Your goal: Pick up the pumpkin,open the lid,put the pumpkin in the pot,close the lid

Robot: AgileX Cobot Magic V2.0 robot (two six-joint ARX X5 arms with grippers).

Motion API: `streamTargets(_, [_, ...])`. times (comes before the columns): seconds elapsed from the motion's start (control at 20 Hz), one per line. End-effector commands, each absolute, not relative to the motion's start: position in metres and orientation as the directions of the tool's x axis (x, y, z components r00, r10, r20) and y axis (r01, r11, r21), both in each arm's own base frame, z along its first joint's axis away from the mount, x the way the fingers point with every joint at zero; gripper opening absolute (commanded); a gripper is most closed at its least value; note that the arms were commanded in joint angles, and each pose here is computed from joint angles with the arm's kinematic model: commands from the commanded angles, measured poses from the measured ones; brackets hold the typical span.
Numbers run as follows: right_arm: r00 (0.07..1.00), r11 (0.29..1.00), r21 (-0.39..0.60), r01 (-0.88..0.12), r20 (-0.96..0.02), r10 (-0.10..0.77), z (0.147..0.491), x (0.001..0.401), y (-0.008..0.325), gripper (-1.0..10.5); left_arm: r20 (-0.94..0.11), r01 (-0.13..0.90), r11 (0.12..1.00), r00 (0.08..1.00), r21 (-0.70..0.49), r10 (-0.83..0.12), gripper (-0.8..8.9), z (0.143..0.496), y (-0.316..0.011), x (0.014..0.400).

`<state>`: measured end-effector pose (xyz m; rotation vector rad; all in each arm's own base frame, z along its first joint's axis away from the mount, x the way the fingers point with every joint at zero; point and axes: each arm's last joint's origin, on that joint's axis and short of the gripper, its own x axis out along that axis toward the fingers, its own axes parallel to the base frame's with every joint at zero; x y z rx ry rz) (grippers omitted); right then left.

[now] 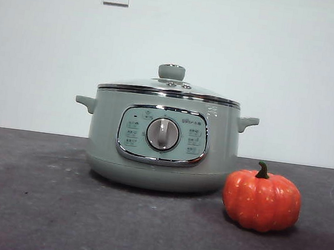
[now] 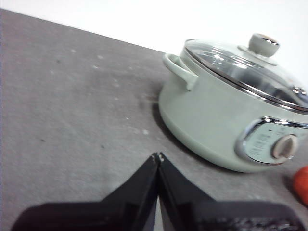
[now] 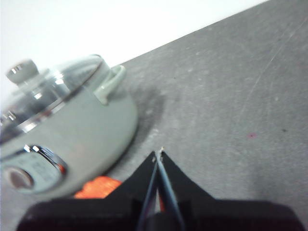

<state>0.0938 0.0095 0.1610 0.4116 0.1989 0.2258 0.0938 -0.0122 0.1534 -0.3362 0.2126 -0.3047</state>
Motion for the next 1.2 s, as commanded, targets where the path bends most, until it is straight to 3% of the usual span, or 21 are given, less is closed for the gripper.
streamTargets(0.05, [0.957,0.866,0.462,-0.188,-0.111,0.267,0.177,0.093,0.010,-0.1,-0.173,0.257,0.879,0.921,-0.402,-0.349,-0.08,0.159,-0.013,0.091])
streamTargets(0.3, [0.949,0.868,0.467,-0.170,-0.158,0.271,0.202,0.092,0.010,-0.1,-0.174,0.259,0.876,0.920,-0.406,-0.352,-0.08,0.184,-0.012,0.083])
streamTargets(0.6, [0.884,0.875,0.405,-0.263,-0.263,0.388,0.242,0.092,0.013,-0.1,-0.180,0.314,0.866,0.896,-0.390,-0.406,-0.08,0.224,-0.014,0.075])
streamTargets(0.95, [0.749,0.847,0.335,-0.412,-0.405,0.525,0.293,0.093,0.018,-0.1,-0.303,0.456,0.835,0.785,-0.309,-0.541,-0.08,0.262,-0.018,0.075])
streamTargets(1.2, [0.640,0.821,0.292,-0.490,-0.519,0.566,0.320,0.090,0.021,-0.1,-0.383,0.547,0.790,0.691,-0.278,-0.613,-0.08,0.282,-0.020,0.078])
